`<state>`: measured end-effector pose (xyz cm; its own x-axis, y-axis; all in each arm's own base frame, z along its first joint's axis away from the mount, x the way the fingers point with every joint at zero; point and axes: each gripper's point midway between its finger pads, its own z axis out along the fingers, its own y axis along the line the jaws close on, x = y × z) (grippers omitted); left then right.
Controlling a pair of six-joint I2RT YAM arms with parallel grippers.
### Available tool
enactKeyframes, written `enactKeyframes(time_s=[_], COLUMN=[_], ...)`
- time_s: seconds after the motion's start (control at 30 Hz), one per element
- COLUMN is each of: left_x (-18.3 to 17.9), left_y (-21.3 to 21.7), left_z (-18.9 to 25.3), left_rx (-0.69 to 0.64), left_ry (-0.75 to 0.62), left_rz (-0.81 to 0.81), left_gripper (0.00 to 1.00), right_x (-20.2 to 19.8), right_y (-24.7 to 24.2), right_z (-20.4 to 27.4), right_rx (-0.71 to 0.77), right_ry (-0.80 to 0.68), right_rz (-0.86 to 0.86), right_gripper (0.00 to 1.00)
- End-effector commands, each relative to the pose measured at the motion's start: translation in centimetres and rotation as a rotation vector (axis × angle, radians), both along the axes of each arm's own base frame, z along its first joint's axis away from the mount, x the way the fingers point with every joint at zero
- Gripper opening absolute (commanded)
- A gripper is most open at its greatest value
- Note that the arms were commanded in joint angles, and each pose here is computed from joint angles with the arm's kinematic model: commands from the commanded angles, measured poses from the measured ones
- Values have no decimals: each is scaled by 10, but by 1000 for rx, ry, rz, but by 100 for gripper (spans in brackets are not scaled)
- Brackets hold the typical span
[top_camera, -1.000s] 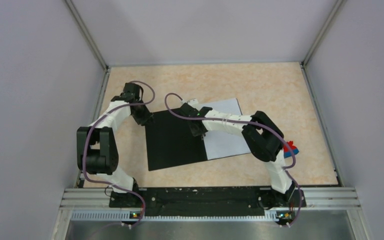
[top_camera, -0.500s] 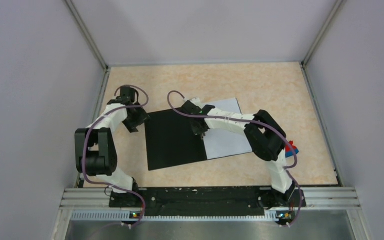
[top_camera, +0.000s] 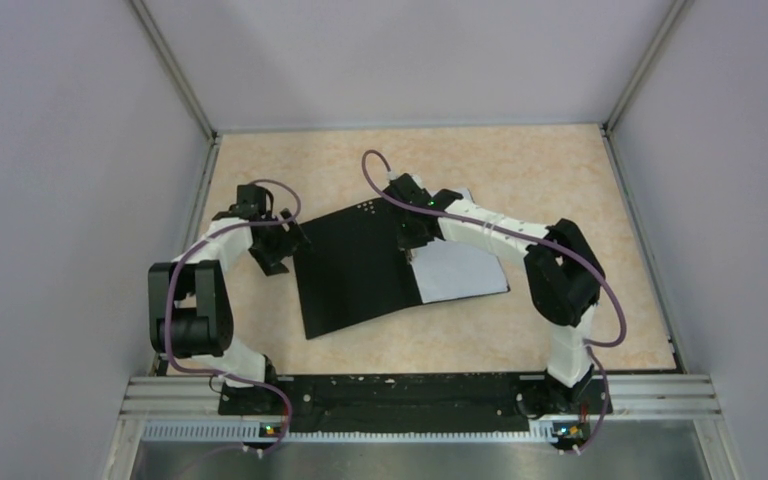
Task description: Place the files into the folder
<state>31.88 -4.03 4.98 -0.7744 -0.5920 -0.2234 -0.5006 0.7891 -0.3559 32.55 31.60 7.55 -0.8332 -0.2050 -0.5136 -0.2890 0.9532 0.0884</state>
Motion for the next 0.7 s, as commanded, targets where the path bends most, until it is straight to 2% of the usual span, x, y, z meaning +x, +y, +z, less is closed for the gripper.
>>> enactKeyframes(time_s=[0.0, 0.13, 0.23, 0.5, 0.67], left_x=[10, 8, 8, 13, 14], left_y=[-14, -15, -22, -52, -58], left_z=[11, 15, 16, 44, 68], left_rx=[-87, -85, -140, -337, -372], left_ry=[-71, -83, -106, -198, -235], left_rz=[-51, -67, -88, -128, -145], left_gripper=[86, 95, 99, 96, 95], right_x=[9, 10, 11, 10, 10], right_y=[10, 6, 3, 4, 7], right_z=[49, 55, 59, 51, 38], right_rx=[130, 136, 147, 146, 151], right_ry=[-76, -81, -81, -65, -45], right_rz=[9, 3, 1, -4, -11], right_gripper=[0, 0, 0, 0, 0])
